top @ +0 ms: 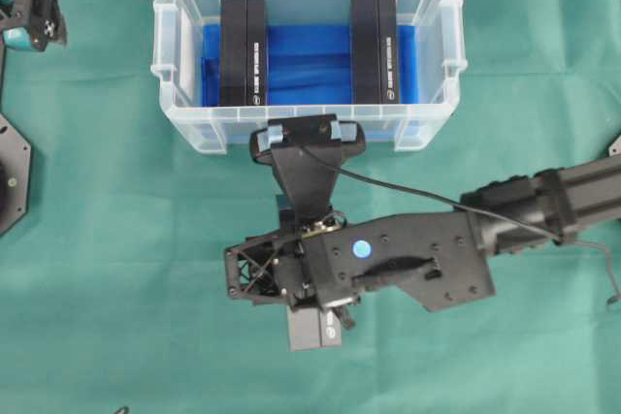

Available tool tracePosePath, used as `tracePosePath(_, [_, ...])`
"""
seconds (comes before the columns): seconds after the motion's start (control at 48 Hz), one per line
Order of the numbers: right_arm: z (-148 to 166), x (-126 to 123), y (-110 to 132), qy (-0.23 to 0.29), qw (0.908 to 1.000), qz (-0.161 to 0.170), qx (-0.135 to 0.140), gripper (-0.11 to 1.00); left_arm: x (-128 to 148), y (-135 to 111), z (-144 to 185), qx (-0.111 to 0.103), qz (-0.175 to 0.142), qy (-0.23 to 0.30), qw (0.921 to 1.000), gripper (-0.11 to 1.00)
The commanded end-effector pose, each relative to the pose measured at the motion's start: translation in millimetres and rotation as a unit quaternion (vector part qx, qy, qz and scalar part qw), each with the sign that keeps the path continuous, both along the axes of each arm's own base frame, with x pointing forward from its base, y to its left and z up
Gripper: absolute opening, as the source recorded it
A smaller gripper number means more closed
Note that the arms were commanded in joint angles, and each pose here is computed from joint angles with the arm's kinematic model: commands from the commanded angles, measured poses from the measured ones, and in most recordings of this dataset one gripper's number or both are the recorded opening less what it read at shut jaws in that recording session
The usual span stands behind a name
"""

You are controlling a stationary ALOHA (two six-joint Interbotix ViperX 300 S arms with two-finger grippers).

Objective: Take out the box from the case.
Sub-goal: 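Carry the box pair toward the front and lower it onto the table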

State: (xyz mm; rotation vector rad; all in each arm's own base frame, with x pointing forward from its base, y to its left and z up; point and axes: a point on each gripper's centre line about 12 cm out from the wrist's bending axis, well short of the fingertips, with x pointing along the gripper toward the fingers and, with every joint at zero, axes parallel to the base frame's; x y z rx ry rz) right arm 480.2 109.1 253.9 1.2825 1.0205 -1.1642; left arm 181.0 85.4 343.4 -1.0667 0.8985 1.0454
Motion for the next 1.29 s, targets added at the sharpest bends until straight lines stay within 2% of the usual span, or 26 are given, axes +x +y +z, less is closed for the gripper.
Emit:
tracePosePath(0.0, [1.1,-0.7,-2.8,-0.021,0.9997,-0.003,0.010,0.68,0.3,0.0,5.3,0.004,-0.001,-0.008,1.0000,0.93])
tracePosePath(0.167, [-29.8,-0.7,-9.3,-0.027,0.9995,-0.006,0.013,0.68,0.3,0.0,5.3,0.005,-0.002,-0.008,1.0000,0.93])
tracePosePath(0.313, [-41.9,-2.8,-15.4,-0.020,0.9996,-0.011,0.013,0.68,0.2,0.0,4.8,0.004,-0.003,-0.007,1.0000,0.93])
tracePosePath(1.271, [-43.5,-4.5,-16.3,-0.015,0.9999,-0.007,0.006,0.68,0.1,-0.1,2.8,0.006,-0.012,-0.003,0.9999,0.93])
